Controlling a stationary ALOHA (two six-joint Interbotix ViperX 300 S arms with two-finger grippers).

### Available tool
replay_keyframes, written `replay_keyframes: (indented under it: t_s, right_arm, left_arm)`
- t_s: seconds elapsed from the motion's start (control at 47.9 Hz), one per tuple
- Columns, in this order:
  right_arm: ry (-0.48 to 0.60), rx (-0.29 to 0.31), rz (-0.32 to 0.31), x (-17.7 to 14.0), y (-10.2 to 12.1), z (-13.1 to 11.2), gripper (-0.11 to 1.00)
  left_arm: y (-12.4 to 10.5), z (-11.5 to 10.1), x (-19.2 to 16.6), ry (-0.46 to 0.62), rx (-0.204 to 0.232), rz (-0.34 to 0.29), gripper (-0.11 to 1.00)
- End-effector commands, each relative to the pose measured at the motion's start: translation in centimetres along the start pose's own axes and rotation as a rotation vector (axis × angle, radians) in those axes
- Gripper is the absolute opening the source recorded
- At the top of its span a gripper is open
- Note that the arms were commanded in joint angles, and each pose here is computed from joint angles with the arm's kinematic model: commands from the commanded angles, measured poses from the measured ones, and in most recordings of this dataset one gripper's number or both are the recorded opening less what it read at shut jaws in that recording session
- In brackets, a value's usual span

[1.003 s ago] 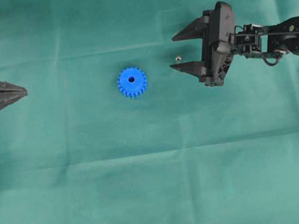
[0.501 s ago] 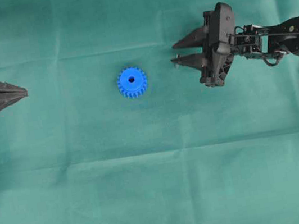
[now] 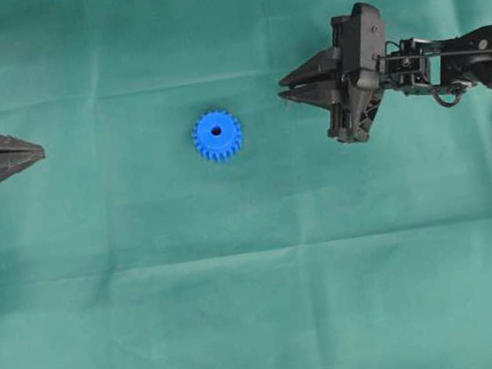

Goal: Insert the shaft placed at a random location into the center hole of the small gear at another random location.
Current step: 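Lift the shaft and carry it left over the blue gear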

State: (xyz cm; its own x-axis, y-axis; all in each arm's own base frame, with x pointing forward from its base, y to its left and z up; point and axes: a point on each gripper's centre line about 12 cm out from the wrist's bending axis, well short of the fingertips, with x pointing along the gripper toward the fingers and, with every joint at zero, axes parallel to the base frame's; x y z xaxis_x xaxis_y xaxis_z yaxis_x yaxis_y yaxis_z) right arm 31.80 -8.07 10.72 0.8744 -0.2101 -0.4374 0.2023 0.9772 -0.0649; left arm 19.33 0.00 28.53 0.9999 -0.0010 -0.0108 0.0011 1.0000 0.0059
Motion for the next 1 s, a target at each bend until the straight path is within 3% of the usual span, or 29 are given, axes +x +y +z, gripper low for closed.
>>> replay_keyframes:
  t_s: [0.0,0.251,0.585,0.982]
  right_arm:
    - [-0.045,0.003,0.006,-0.7,0.2,2.7,0.14]
    - [-0.059,-0.009,0.012,-2.5,0.3,5.0,0.14]
    - [-0.063,-0.007,0.015,-2.4,0.4,5.1,0.14]
    - [-0.085,-0.032,0.072,0.9,2.6,7.5,0.14]
  left_arm:
    - [0.0,1.0,0.2,-0.025,0.003,0.000,0.00]
    - [0.0,1.0,0.2,-0.026,0.003,0.000,0.00]
    - [0.0,0.9,0.2,-0.023,0.003,-0.002,0.00]
    - [0.0,0.8,0.3,-0.018,0.003,-0.002,0.00]
